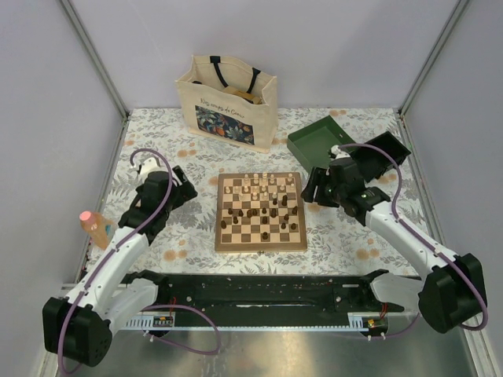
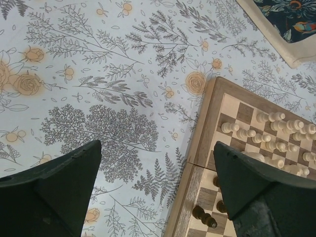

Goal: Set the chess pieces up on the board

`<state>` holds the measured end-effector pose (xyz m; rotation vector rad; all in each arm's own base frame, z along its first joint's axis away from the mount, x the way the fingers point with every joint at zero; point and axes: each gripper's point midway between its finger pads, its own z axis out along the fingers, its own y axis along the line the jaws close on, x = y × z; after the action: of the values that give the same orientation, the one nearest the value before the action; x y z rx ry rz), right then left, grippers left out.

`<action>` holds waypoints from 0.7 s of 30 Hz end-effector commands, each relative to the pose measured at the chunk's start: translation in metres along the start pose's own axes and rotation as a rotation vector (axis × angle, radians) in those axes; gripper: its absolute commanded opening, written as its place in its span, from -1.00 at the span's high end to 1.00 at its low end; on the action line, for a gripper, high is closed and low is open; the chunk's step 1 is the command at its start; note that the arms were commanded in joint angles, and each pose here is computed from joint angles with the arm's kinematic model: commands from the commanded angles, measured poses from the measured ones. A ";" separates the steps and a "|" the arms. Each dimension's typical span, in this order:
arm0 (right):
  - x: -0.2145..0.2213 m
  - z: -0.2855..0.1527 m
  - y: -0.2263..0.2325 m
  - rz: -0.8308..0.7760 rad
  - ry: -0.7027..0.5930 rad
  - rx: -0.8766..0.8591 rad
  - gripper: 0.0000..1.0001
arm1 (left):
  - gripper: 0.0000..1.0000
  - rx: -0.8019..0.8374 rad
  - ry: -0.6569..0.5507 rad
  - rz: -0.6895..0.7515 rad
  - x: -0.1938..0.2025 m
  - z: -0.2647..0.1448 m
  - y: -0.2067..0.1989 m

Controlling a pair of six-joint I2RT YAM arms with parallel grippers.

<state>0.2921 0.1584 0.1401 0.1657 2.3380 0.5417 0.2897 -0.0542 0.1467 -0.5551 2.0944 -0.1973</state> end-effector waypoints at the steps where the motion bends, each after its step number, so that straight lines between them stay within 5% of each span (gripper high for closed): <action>1: 0.001 0.000 0.006 -0.069 0.013 0.066 -0.31 | -0.98 -0.017 -0.029 0.020 -0.013 -0.010 0.002; 10: 0.020 0.021 0.016 -0.109 0.087 0.120 -0.20 | -0.98 0.158 0.049 0.154 -0.041 -0.052 -0.039; 21: 0.033 0.039 0.021 -0.136 0.122 0.169 -0.15 | -0.98 0.019 0.042 0.275 -0.043 -0.061 -0.004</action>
<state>0.2842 0.1952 0.0980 0.0273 2.5143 0.3263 0.2685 -0.0564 0.2223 -0.2802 2.1539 -0.1702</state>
